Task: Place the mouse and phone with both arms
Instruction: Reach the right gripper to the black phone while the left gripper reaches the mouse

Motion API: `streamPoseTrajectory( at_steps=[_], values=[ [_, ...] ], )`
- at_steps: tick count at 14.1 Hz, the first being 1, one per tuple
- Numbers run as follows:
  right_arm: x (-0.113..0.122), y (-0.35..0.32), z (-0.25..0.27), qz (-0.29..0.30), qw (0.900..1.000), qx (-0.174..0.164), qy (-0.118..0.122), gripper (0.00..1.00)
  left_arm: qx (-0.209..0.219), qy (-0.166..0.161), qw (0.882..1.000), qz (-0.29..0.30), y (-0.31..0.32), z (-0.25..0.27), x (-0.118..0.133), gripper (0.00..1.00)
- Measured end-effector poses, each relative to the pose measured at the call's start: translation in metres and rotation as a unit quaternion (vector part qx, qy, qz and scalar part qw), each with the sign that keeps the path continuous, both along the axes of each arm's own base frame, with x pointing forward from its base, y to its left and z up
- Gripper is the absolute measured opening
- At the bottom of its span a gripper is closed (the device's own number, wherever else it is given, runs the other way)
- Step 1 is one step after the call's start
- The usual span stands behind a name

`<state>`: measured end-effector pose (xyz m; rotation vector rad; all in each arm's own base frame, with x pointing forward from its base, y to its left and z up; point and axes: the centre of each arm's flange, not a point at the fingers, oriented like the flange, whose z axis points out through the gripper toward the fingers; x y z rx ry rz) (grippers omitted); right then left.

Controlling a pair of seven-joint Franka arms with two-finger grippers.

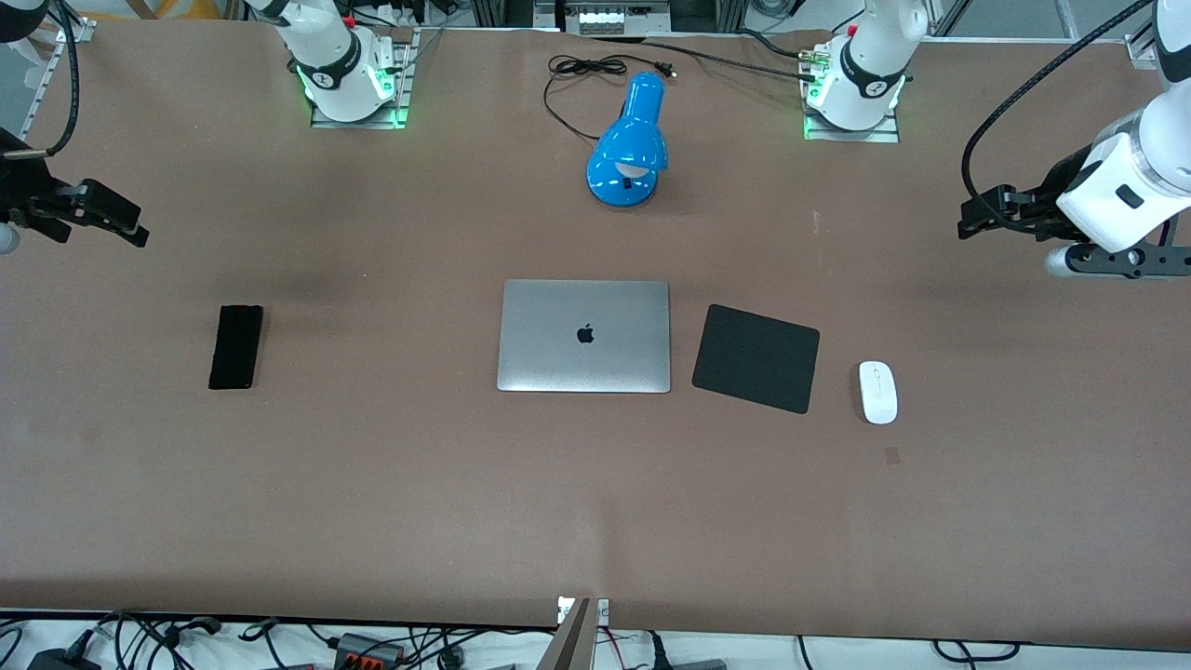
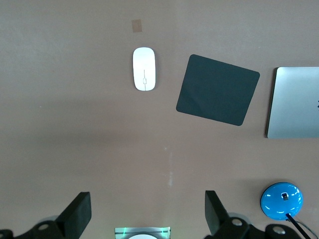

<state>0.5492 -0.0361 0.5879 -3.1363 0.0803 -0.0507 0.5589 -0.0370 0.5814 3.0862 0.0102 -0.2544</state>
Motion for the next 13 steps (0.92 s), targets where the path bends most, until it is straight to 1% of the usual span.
streamPoseTrajectory(
  at_steps=[7, 10, 12, 13],
  values=[
    [0.000, 0.001, -0.004, 0.002, 1.000, 0.000, 0.004, 1.00, 0.000, 0.000, 1.000, 0.001, 0.000, 0.000, 0.000, 1.00],
    [0.006, 0.003, -0.018, 0.004, 1.000, 0.001, 0.017, 1.00, -0.001, 0.004, 1.000, 0.004, 0.005, -0.006, 0.004, 1.00],
    [0.014, 0.001, -0.038, 0.004, 0.999, 0.002, 0.034, 1.00, -0.003, 0.012, 1.000, 0.005, 0.006, -0.023, 0.015, 1.00],
    [0.020, 0.001, -0.053, 0.004, 0.999, 0.003, 0.044, 1.00, -0.006, 0.024, 1.000, 0.005, 0.007, -0.041, 0.024, 1.00]
  ],
)
